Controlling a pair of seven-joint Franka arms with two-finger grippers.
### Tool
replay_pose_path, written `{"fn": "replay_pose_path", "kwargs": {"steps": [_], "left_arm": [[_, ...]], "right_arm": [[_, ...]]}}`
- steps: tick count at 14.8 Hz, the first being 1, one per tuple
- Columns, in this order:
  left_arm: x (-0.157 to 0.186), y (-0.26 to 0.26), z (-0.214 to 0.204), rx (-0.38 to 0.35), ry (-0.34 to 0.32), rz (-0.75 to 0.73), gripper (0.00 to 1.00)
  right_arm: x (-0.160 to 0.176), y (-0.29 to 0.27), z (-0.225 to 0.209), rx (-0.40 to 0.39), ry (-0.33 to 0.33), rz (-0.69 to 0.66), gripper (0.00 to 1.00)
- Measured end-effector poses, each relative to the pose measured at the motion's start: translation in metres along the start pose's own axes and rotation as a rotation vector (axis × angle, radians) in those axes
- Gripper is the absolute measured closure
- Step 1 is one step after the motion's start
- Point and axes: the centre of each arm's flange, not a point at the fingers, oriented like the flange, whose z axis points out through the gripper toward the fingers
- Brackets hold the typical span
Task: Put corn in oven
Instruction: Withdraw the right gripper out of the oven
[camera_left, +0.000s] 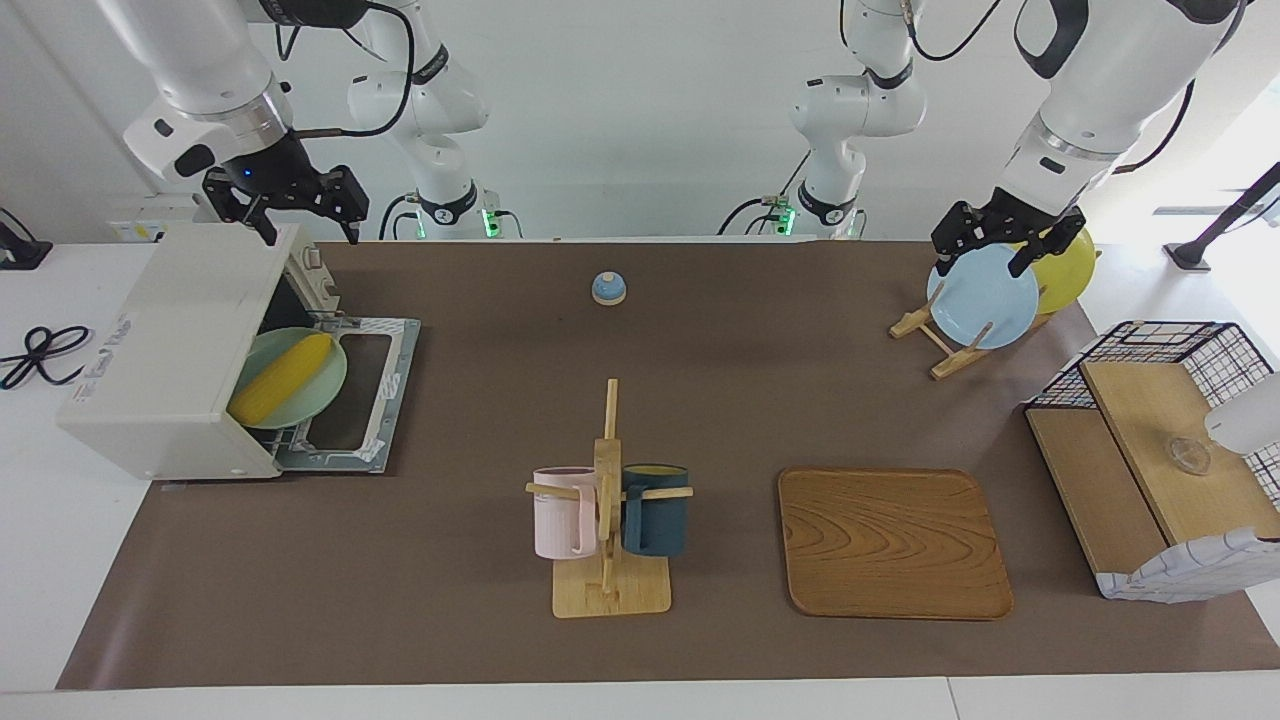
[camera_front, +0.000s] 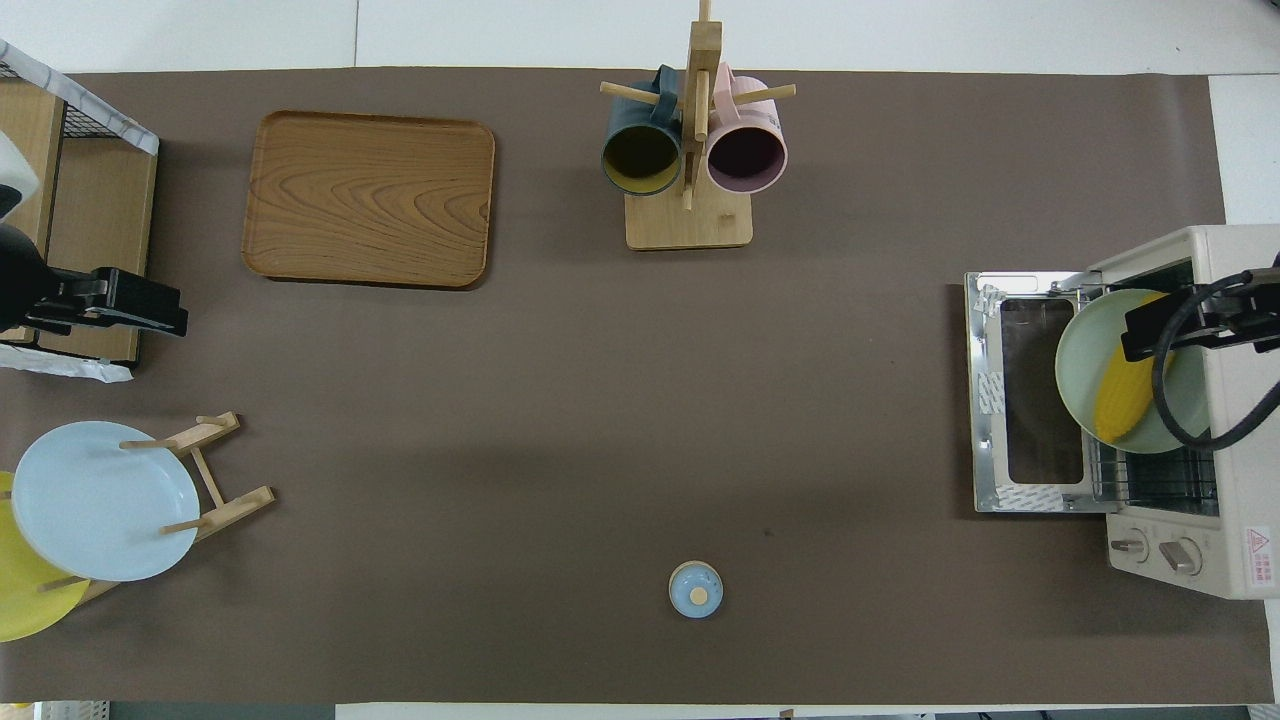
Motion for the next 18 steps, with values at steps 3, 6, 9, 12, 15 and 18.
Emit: {"fn": "replay_pose_path", "kwargs": {"steps": [3, 6, 9, 12, 15, 18], "left_arm": [[0.0, 0.0, 0.0, 0.0, 0.0, 0.0, 0.0], [0.0, 0.0, 0.0, 0.0, 0.0, 0.0, 0.0], [0.0, 0.0, 0.0, 0.0, 0.0, 0.0, 0.0], [0.0, 0.0, 0.0, 0.0, 0.0, 0.0, 0.0], [0.0, 0.0, 0.0, 0.0, 0.0, 0.0, 0.0], [0.0, 0.0, 0.0, 0.0, 0.0, 0.0, 0.0]], "right_arm": [[0.001, 0.002, 0.0, 0.001, 0.006, 0.003, 0.0], [0.007, -0.005, 0.002, 0.002, 0.043, 0.008, 0.0], [0.016, -0.033, 0.022, 0.0, 0.054, -0.01, 0.0], [0.022, -0.061, 0.064, -0.006, 0.036, -0.04, 0.02], [0.027, -0.074, 0.12, -0.011, 0.003, -0.057, 0.24], [0.022, -0.112, 0.193, -0.084, -0.015, -0.051, 0.56]]}}
